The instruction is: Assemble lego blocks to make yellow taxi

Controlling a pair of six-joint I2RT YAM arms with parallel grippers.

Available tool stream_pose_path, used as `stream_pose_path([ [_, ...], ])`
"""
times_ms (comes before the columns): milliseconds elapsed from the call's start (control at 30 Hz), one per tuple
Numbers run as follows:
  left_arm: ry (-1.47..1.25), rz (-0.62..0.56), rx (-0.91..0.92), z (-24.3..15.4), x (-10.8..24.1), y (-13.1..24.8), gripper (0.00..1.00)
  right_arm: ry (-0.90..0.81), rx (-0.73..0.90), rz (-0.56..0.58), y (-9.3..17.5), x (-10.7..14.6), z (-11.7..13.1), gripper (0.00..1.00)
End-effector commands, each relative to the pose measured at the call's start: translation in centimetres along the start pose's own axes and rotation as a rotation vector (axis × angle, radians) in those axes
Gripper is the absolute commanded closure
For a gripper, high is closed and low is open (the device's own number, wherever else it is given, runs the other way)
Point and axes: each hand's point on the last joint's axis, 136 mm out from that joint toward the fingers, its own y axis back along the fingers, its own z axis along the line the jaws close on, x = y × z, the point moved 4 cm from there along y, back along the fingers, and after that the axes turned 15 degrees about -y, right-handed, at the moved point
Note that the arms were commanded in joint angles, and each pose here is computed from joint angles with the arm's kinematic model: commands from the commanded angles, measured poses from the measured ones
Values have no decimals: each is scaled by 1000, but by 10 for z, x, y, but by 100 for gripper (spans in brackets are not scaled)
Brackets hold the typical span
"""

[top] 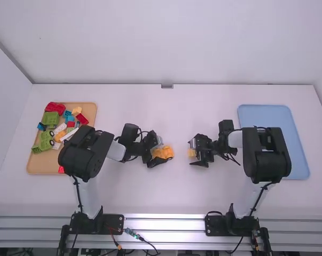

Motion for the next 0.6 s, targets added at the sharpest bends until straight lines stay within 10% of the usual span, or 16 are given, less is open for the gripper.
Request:
stream_pose_path([
  [0, -32, -12, 19, -4, 1, 0, 1, -1, -2, -10, 0, -1, -2, 1],
  [567, -48, -30, -116, -12, 8, 9, 1, 0, -1, -11, 0, -1, -3, 1],
])
